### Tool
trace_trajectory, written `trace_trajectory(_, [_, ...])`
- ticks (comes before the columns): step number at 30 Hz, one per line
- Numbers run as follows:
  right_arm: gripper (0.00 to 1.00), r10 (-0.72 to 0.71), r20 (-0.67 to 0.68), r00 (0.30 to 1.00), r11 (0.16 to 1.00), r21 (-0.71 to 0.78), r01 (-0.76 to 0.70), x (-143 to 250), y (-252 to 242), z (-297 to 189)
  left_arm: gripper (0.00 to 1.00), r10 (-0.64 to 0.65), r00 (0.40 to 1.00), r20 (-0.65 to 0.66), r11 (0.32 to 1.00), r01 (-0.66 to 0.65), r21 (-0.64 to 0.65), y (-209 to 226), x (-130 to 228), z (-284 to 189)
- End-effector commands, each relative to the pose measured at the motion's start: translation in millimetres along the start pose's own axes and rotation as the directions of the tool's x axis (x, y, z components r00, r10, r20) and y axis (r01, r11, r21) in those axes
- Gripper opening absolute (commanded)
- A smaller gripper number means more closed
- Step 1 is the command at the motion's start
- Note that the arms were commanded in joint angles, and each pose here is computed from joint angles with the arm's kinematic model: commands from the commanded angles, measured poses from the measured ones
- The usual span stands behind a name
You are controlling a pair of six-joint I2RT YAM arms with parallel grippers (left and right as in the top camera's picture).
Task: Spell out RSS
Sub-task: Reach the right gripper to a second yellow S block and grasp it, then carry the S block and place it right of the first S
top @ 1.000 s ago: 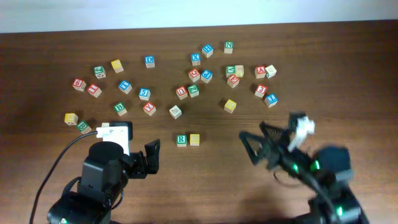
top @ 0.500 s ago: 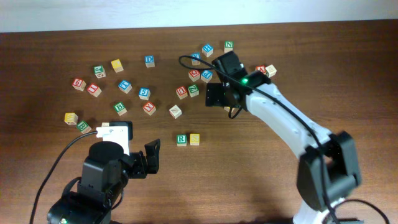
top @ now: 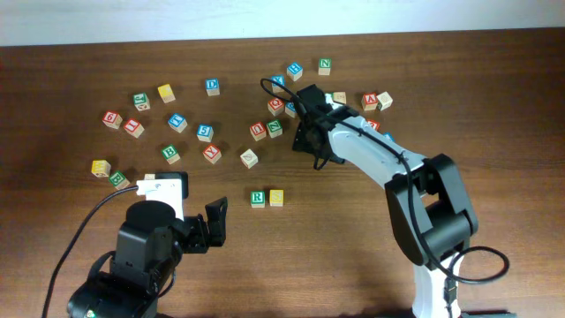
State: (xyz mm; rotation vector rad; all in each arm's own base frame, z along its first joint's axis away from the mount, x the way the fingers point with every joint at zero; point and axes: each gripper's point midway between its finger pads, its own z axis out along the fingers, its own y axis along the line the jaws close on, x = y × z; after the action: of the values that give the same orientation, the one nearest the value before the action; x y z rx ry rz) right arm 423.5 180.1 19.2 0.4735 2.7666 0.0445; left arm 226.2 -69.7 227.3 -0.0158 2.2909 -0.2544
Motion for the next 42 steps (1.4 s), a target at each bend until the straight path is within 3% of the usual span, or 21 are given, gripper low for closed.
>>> trace_trajectory(1, [0.74,0.003,0.008,1.000,1.000,0.022,-0.003,-0.8,0.0,9.4,0.99,-0.004,1.000,0.018,1.000,0.004,0.000,-0.4,-5.1,-3.3])
trace_trajectory(8, [0.51,0.017,0.017,1.000,1.000,0.011,-0.017,-6.6,-1.0,10.3,0.99,-0.004,1.000,0.017,1.000,0.004,0.000,-0.5,-5.1,-3.3])
trace_trajectory(15, [0.35,0.016,0.012,1.000,1.000,0.011,-0.016,-5.6,-1.0,10.3,0.99,-0.004,1.000,0.017,1.000,0.004,0.000,-0.5,-5.1,-3.3])
trace_trajectory(25, [0.20,0.009,-0.020,1.000,1.000,0.001,-0.009,0.7,-0.2,10.1,0.99,-0.004,1.000,0.018,1.000,0.004,0.000,-0.4,-5.1,-3.3])
trace_trajectory(29, [0.14,-0.058,-0.058,0.997,0.998,-0.024,0.056,1.9,6.0,-2.3,0.99,-0.004,1.000,0.017,1.000,0.004,0.000,-0.5,-5.1,-3.3])
trace_trajectory(32, [0.04,-0.147,-0.067,0.987,0.989,-0.025,0.146,-9.0,9.0,-38.8,0.99,-0.004,1.000,0.017,1.000,0.004,0.000,-0.5,-5.1,-3.3])
trace_trajectory(35, [0.04,-0.208,-0.080,0.975,0.978,-0.028,0.206,-16.8,6.6,-93.2,0.99,-0.004,1.000,0.018,1.000,0.004,0.000,-0.4,-5.1,-3.3])
trace_trajectory(39, [0.04,-0.341,-0.056,0.939,0.929,-0.175,0.327,3.2,9.5,-187.4,1.00,-0.004,1.000,0.017,1.000,0.004,0.000,-0.5,-5.1,-3.3])
trace_trajectory(42, [0.04,-0.415,-0.025,0.909,0.891,-0.212,0.401,32.9,10.0,-232.1,0.99,-0.004,1.000,0.018,1.000,0.004,0.000,-0.4,-5.1,-3.3])
